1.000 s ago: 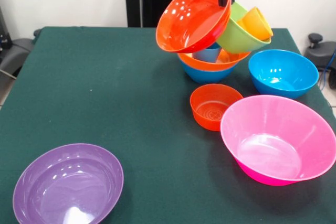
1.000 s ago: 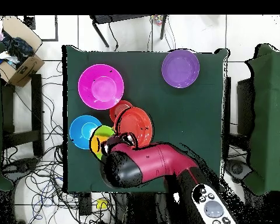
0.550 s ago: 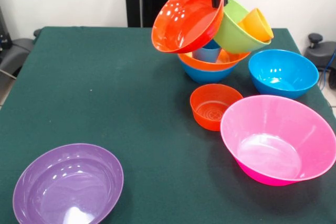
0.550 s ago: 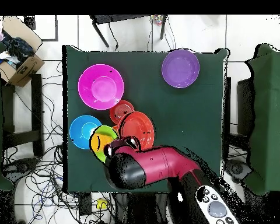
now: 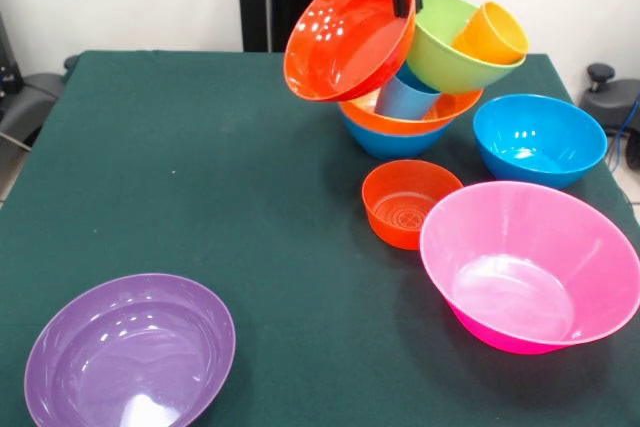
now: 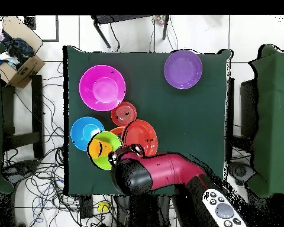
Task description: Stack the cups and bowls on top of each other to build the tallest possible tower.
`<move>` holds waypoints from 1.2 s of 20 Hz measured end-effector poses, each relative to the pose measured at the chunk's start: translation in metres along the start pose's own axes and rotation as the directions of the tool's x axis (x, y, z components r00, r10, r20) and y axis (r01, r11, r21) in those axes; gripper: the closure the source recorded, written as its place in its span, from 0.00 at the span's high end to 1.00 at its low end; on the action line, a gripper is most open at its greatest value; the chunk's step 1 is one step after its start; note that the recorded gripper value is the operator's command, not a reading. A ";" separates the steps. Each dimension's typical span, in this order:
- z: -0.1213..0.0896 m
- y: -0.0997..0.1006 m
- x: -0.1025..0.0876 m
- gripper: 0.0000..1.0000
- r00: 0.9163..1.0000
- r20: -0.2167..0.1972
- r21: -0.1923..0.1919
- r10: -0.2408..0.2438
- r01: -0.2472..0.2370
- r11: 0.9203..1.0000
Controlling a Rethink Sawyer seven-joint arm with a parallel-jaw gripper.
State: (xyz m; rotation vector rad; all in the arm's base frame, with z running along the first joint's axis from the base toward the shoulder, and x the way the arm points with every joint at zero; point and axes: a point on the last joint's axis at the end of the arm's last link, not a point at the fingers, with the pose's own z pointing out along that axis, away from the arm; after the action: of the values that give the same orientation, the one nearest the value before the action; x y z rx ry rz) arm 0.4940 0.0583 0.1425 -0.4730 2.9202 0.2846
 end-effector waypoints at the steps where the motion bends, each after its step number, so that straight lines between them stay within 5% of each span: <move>1: 0.000 0.000 0.000 0.00 1.000 0.001 0.000 0.000 0.000 1.000; 8: 0.001 0.000 -0.002 0.00 1.000 0.021 0.002 0.001 -0.001 1.000; 9: 0.001 -0.001 -0.003 1.00 1.000 0.026 0.004 0.003 -0.003 1.000; 24: -0.013 -0.011 -0.011 1.00 0.997 0.080 0.057 -0.001 -0.004 0.998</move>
State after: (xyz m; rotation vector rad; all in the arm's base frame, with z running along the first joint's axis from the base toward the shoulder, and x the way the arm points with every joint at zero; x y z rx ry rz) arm 0.5062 0.0484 0.1554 -0.4402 2.8423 0.2149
